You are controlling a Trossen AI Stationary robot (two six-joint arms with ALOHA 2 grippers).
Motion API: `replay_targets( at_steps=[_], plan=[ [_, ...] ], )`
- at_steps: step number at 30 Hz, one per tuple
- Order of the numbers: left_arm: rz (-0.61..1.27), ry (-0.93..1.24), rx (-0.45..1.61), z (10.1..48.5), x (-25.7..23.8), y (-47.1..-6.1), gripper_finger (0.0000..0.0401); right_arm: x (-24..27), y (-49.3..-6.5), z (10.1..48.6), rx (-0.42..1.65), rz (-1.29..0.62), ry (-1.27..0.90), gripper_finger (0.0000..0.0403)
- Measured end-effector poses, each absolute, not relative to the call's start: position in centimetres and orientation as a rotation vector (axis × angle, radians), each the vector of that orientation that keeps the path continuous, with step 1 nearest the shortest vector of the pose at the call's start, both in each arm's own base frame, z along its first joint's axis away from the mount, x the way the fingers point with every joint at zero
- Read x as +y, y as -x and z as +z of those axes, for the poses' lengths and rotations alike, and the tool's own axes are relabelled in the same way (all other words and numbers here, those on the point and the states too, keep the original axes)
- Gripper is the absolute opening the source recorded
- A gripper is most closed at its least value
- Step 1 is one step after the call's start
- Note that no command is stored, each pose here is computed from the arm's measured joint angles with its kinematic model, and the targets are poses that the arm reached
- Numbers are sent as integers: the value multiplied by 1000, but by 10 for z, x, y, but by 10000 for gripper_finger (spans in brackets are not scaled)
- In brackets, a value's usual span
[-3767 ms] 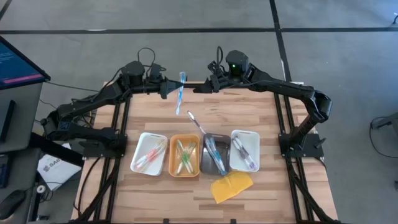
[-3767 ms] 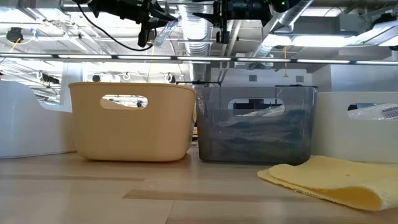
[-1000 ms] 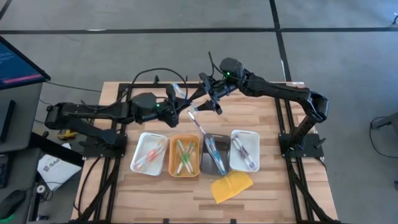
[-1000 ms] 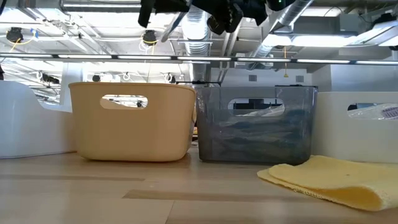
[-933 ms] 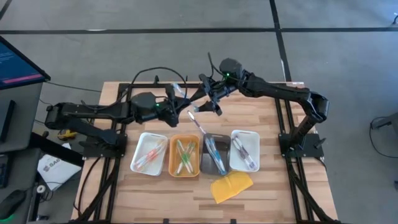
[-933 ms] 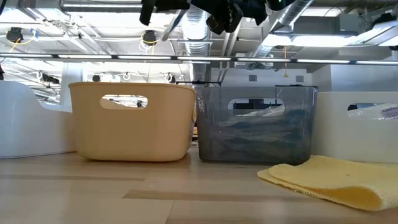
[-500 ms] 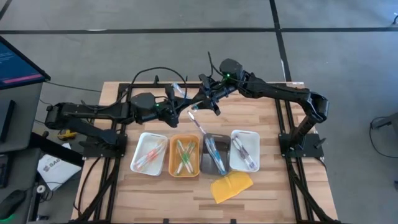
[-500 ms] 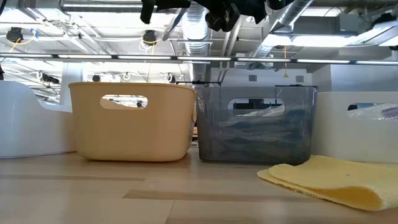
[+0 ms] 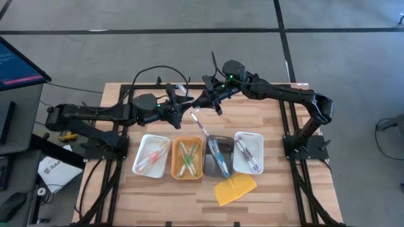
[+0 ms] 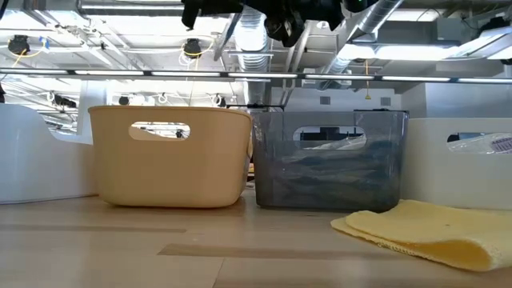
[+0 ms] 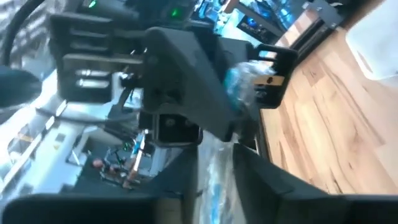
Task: Pick & Place Toothbrushes
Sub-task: Put the blue toothbrush into the black bin
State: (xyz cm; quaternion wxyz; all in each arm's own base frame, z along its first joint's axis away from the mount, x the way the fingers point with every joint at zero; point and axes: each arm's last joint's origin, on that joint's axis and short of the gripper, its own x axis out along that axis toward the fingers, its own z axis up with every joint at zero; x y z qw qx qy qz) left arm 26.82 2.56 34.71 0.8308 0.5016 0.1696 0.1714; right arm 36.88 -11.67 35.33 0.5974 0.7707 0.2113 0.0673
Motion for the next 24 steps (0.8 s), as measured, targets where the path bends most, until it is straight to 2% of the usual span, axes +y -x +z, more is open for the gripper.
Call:
replay_targets(
  at_steps=[6, 10, 13, 18, 24],
  plan=[
    [458, -946, 349, 358, 27, -251, 188, -115, -369, 352, 485, 140, -1776, 18],
    [625, -883, 373, 370, 29, -232, 261, -113, -368, 355, 470, 150, -1730, 18],
    [718, -803, 310, 385, 30, -211, 301, -108, -364, 356, 484, 119, -1689, 18],
    [767, -574, 138, 403, 28, -177, 339, -76, -348, 346, 652, -75, -1565, 18],
    [779, -434, 33, 413, 26, -147, 348, -8, -325, 338, 858, -338, -1396, 18]
  ],
)
